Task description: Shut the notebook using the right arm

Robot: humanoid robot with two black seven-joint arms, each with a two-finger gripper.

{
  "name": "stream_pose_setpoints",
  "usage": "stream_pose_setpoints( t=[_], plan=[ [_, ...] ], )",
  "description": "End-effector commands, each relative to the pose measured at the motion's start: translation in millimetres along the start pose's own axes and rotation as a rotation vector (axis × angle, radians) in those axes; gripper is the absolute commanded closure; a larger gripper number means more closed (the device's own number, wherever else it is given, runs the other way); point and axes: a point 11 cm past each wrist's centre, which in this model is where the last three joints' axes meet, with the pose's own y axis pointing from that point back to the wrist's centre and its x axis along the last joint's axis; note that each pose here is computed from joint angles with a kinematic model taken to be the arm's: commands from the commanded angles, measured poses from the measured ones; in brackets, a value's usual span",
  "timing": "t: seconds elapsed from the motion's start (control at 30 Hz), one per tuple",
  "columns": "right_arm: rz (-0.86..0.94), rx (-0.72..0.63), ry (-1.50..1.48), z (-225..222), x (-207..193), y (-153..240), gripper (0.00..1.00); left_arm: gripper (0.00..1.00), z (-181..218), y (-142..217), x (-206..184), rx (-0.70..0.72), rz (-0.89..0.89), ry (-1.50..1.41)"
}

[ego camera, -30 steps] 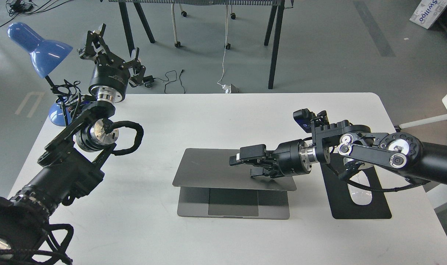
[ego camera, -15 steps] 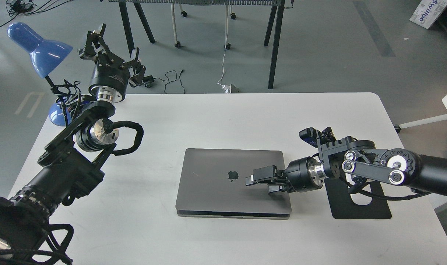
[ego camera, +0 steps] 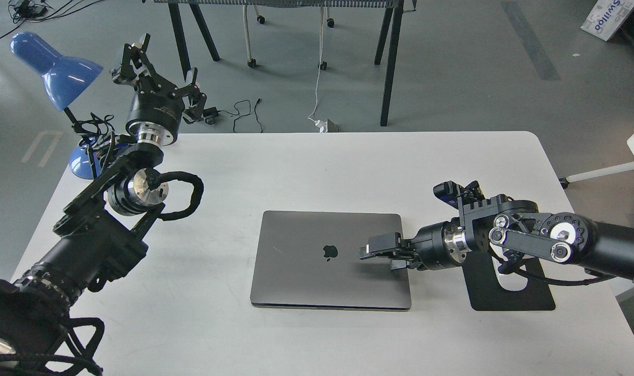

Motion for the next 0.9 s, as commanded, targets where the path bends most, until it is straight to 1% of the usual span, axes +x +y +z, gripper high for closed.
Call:
stream_pose_setpoints(
  t=[0.0, 0.23, 0.37, 0.5, 0.6, 0.77, 0.87],
  plan=[
    [0.0, -0.011, -0.002, 5, -1, -2, 0.0, 0.0, 0, 0, 0, 0.0, -0.001, 0.0],
    [-0.003, -0.025, 0.004, 9, -3, -6, 0.0, 0.0, 0, 0, 0, 0.0, -0.001, 0.0],
    [0.03, 0.02, 0.001, -7, 9, -4, 0.0, 0.0, -1, 0, -1, 0.001, -0.001, 0.002],
    [0.142, 0.156, -0.023, -45, 42, 7, 0.0, 0.0, 0, 0, 0, 0.0, 0.0, 0.0],
    [0.245, 0.279, -0.04, -78, 72, 27, 0.0, 0.0, 0, 0, 0, 0.0, 0.0, 0.0],
    [0.428, 0.5, -0.083, -125, 120, 75, 0.0, 0.0, -1, 0, 0, 0.001, 0.0, 0.001],
    [0.547, 0.61, -0.122, -138, 141, 106, 0.0, 0.0, -1, 0, 0, 0.001, 0.0, 0.001]
  ],
)
